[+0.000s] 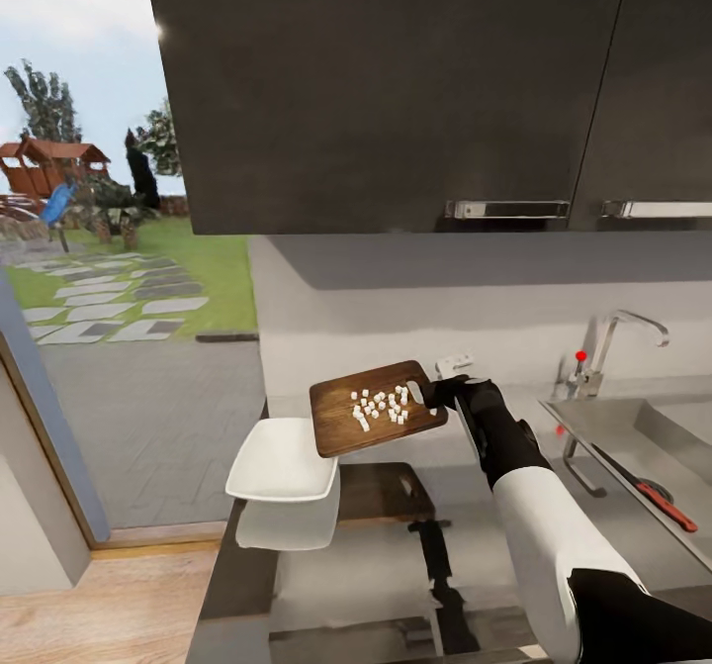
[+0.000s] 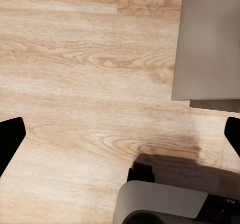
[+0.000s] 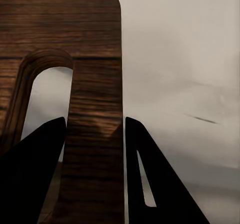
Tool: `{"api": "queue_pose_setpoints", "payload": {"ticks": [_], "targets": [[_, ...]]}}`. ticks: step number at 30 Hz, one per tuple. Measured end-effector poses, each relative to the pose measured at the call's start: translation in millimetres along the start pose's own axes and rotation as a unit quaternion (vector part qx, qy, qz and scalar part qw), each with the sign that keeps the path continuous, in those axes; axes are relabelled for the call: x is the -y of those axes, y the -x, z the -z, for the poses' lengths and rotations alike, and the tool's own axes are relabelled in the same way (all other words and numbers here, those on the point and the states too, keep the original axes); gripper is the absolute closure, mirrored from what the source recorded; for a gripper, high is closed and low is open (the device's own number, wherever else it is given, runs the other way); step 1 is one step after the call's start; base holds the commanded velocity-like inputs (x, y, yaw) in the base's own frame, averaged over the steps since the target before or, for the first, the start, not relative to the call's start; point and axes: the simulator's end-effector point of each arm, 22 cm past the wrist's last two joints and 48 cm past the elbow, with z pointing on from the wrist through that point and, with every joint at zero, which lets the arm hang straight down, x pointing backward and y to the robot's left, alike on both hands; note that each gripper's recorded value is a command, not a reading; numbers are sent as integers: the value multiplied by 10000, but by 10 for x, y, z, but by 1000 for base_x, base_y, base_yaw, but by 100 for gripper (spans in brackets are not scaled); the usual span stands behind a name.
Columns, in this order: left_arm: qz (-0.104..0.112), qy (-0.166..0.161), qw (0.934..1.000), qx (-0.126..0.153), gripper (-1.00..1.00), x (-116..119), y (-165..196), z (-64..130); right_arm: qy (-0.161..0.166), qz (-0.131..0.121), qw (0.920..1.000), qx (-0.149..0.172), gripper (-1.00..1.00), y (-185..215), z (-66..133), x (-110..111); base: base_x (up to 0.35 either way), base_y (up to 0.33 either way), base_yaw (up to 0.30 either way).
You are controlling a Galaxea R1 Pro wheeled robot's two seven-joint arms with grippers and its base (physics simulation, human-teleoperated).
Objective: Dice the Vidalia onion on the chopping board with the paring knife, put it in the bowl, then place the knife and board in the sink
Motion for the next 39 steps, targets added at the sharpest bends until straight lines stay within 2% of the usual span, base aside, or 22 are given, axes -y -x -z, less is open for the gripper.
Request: {"api": "queue_pose_setpoints", "payload": {"ticks": [25, 39], "targets": [[0, 0, 10000, 0, -100, 0, 0, 0, 95, -17, 10000, 6, 100, 12, -4, -100, 0, 0, 0], [-6, 3, 10000, 1, -100, -2, 0, 0, 204, 103, 9997, 15, 100, 44, -9, -290, 0, 0, 0]]}}
